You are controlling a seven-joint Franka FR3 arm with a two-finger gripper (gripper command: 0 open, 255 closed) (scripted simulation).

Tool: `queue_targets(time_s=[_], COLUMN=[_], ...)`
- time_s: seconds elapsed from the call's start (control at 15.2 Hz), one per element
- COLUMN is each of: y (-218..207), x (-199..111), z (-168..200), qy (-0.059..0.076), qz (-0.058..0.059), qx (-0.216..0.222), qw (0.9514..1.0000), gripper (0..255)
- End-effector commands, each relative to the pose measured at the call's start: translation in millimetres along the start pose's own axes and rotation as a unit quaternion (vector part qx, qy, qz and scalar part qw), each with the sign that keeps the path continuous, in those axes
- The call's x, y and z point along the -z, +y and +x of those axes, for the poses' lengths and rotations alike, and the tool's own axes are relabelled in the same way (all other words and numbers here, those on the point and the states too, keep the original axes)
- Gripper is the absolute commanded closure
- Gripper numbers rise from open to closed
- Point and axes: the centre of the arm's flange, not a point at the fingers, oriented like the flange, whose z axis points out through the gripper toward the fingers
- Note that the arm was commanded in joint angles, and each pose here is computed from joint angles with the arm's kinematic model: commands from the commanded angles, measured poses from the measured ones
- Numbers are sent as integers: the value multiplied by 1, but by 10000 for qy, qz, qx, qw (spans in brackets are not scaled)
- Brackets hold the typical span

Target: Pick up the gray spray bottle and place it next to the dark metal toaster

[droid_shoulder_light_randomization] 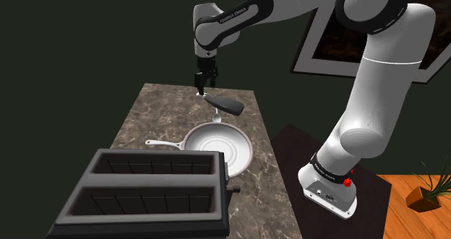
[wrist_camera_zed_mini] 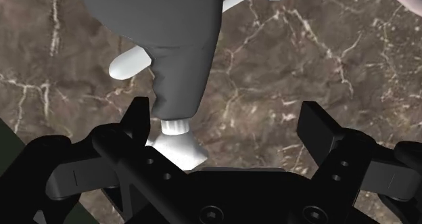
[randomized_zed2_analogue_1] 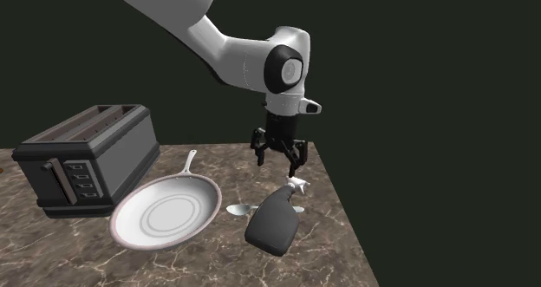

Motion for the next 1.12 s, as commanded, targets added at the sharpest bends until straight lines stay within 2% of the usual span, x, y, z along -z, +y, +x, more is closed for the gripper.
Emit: queue_targets(time_s=[0.0, 0.26, 0.79, 0.86, 1.06], y=[1, 1, 1, 1, 1], x=[-10, -29, -29, -29, -29], z=[0, 0, 0, 0, 0], qy=[33, 33, 32, 32, 32], qz=[17, 17, 17, 17, 17], qx=[-40, -40, -40, -40, -40], qw=[10000, 10000, 10000, 10000, 10000], gripper=[0, 0, 0, 255, 255])
